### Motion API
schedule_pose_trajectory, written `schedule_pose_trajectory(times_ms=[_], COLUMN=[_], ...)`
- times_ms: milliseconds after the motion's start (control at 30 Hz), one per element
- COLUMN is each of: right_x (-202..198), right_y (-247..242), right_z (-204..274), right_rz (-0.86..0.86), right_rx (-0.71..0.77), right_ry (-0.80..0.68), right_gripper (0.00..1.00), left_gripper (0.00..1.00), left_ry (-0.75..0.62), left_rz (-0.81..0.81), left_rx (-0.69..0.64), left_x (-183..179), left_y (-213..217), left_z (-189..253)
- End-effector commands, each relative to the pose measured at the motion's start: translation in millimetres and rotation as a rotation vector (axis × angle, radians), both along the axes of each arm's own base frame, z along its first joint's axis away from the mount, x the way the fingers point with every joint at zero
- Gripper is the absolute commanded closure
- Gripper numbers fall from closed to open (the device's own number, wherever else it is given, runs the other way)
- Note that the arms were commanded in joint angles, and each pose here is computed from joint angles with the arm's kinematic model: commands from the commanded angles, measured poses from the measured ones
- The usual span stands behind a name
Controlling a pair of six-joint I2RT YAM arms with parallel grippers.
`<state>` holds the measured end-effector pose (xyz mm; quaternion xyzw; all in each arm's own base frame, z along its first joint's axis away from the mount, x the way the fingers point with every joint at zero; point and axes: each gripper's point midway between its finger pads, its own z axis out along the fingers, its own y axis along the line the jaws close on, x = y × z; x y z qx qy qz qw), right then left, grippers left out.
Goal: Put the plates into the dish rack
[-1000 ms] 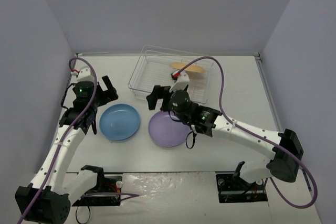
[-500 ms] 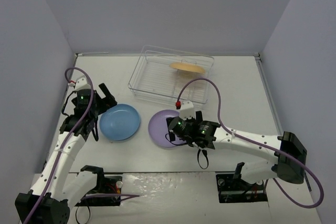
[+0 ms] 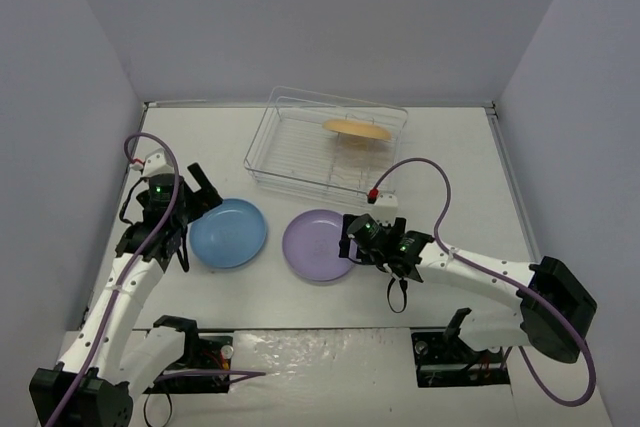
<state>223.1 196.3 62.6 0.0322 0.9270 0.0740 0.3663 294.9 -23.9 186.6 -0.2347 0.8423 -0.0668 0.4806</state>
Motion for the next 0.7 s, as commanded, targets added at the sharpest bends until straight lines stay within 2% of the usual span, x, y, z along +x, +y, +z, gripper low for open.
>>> schedule_pose_trajectory(times_ms=[0,167,300,567,667], right_x=[17.0,26.6,31.3,28.6,24.8], right_y=[22.2,30.0,32.8,16.5,10.9], right_z=[7.6,-5.0,-15.6,-40.0,-47.3], right_rz=[-0.011,-0.019,-0.026,-0.084,-0.101], right_rx=[0.090,0.118,0.119,0.082,0.074], right_ry=[-0.050,-0.044,-0.030,0.016,0.027], right_gripper=[0.07,0.17,0.32,0.44,0.53], left_gripper=[0.03,0.03,0.03,0.03,0.03], left_ry=[-0.060,-0.054,-0.050,-0.061,-0.064], left_rz=[0.037,0.041,0.045,0.054,0.053], left_rx=[0.002,0.006,0.012,0.017,0.013], left_x=[7.9,8.1,7.7,5.2,4.9], left_y=[6.8,7.8,9.2,11.8,11.2], left_z=[16.1,13.8,12.8,15.2,14.9])
